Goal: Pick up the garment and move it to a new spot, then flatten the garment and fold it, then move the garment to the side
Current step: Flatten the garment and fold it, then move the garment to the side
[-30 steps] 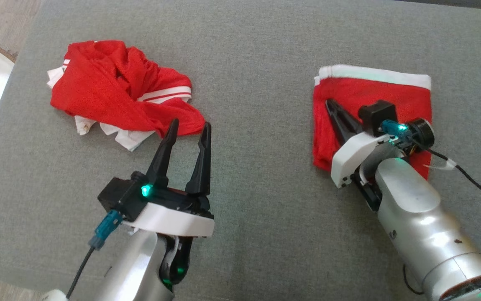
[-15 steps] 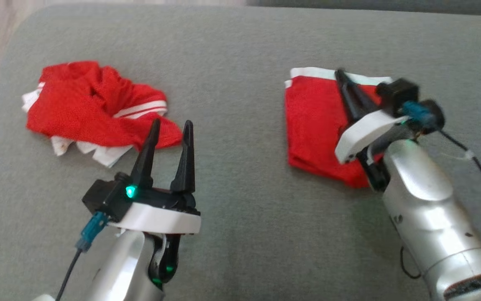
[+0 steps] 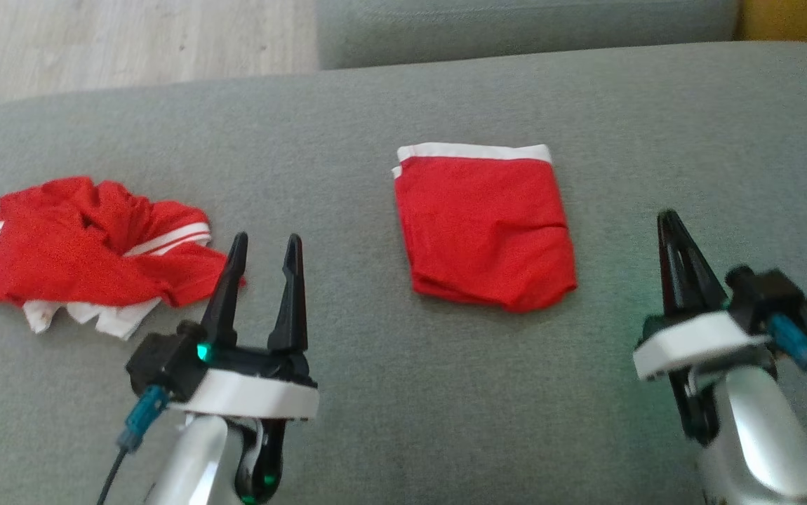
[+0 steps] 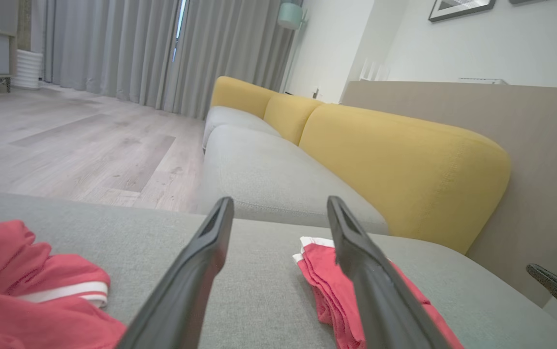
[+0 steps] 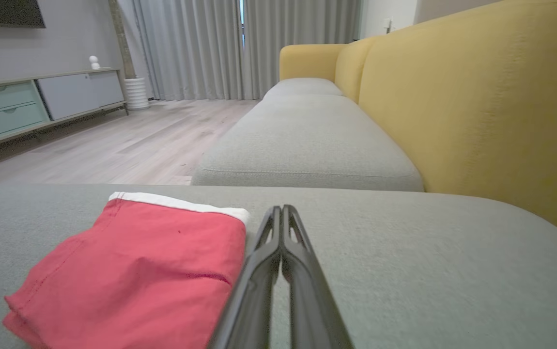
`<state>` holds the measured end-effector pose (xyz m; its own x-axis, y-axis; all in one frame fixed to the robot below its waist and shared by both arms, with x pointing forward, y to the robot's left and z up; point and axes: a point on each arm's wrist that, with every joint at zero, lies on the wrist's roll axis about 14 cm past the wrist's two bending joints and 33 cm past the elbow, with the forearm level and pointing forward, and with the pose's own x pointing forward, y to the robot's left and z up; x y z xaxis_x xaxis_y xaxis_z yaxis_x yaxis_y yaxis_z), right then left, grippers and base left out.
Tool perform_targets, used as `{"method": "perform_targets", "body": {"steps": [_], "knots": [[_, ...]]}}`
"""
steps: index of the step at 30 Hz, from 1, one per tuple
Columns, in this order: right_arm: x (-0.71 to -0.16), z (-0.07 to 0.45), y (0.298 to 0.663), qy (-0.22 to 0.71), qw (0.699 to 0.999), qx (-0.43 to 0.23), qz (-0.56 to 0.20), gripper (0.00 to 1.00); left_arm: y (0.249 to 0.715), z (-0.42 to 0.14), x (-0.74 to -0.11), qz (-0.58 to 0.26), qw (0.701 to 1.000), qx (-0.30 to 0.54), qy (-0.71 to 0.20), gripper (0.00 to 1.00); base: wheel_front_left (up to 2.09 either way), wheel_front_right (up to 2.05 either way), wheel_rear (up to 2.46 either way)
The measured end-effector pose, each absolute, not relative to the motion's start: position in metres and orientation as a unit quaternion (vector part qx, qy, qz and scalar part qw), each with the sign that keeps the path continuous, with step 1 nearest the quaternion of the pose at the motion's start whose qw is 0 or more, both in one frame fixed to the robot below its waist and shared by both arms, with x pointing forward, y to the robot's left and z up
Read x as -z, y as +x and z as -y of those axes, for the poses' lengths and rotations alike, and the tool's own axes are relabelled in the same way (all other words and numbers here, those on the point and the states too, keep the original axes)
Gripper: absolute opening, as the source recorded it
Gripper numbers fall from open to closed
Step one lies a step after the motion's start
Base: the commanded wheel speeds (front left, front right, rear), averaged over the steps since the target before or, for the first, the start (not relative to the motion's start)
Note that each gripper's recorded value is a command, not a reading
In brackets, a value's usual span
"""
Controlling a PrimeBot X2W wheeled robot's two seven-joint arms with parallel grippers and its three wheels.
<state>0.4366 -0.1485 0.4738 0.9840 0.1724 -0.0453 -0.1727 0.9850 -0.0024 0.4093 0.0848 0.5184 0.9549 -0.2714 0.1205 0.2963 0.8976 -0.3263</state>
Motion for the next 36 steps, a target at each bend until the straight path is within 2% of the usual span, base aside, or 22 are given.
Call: {"method": "perform_targets", "body": {"steps": [1, 2, 8, 14, 29, 36], "knots": [[-0.474, 0.154, 0.43, -0.003, 0.997, -0.079, -0.021, 0.8, 0.407, -0.083, -0.517, 0.033, 0.973, 0.147, -0.173, 1.0, 0.0, 0.0, 0.0], [-0.474, 0.159, 0.424, -0.003, 0.997, -0.072, -0.02, 1.0, 0.406, -0.082, -0.515, 0.031, 0.973, 0.15, -0.171, 1.0, 0.0, 0.0, 0.0], [-0.479, 0.172, 0.396, 0.023, 0.999, -0.044, -0.008, 1.0, 0.399, -0.079, -0.51, 0.023, 0.974, 0.152, -0.164, 1.0, 0.0, 0.0, 0.0], [-0.48, 0.174, 0.387, 0.029, 0.999, -0.041, -0.007, 1.0, 0.391, -0.082, -0.499, 0.006, 0.976, 0.147, -0.159, 1.0, 0.0, 0.0, 0.0], [-0.477, 0.163, 0.392, 0.03, 0.998, -0.056, -0.01, 1.0, 0.389, -0.092, -0.498, 0.009, 0.978, 0.132, -0.159, 1.0, 0.0, 0.0, 0.0], [-0.46, 0.155, 0.403, 0.018, 0.997, -0.069, -0.036, 1.0, 0.391, -0.097, -0.493, 0.002, 0.979, 0.123, -0.161, 1.0, 0.0, 0.0, 0.0]]}}
